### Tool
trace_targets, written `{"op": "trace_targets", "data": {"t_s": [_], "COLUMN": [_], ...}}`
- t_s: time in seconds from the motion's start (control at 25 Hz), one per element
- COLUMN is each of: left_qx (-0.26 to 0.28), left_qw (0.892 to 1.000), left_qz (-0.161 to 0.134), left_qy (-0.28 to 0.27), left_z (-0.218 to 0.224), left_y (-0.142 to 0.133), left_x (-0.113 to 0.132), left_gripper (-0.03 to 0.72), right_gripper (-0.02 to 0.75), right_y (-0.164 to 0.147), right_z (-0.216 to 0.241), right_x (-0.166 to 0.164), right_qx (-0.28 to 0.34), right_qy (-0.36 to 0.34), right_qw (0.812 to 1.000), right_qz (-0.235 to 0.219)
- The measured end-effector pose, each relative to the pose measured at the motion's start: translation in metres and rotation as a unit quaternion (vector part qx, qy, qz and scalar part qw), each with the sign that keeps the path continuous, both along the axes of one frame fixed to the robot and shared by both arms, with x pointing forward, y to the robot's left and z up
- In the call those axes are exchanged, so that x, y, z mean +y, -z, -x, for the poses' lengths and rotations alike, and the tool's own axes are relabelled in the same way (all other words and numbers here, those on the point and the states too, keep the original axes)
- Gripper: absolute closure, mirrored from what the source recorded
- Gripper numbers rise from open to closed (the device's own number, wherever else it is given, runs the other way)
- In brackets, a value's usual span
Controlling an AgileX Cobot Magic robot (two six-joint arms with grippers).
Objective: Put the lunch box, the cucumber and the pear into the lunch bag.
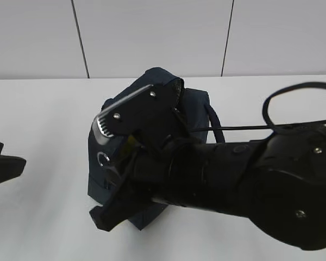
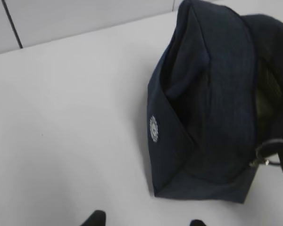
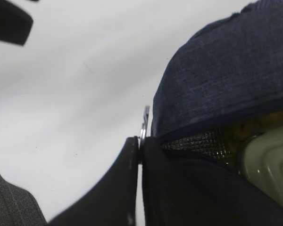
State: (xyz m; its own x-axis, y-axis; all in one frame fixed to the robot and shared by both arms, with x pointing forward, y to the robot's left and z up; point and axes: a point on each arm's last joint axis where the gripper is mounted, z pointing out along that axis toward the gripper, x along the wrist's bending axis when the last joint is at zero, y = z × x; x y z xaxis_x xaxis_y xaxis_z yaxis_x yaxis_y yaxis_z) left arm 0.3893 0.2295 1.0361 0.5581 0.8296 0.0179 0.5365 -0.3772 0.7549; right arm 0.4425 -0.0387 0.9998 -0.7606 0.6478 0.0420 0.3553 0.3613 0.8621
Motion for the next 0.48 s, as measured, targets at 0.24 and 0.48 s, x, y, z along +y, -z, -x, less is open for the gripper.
{"op": "trace_targets", "data": {"t_s": [0.24, 0.48], "left_qx": [0.012, 0.011], "left_qw": [0.993, 0.986], "left_qz": [0.003, 0.001], "left_qy": [0.116, 0.167], "left_z": [0.000, -0.016], "left_y": [0.009, 0.024], "left_x": [-0.017, -0.030], "left_gripper": [0.380, 0.380], "right_gripper": [0.738, 0.738], "right_y": [-0.013, -0.012], "right_z": [-0.004, -0.004], "right_x": [0.006, 0.006], "right_qx": [-0.012, -0.005], "right_qy": [-0.011, -0.015], "right_qw": [1.000, 1.000], "right_qz": [0.005, 0.016]}}
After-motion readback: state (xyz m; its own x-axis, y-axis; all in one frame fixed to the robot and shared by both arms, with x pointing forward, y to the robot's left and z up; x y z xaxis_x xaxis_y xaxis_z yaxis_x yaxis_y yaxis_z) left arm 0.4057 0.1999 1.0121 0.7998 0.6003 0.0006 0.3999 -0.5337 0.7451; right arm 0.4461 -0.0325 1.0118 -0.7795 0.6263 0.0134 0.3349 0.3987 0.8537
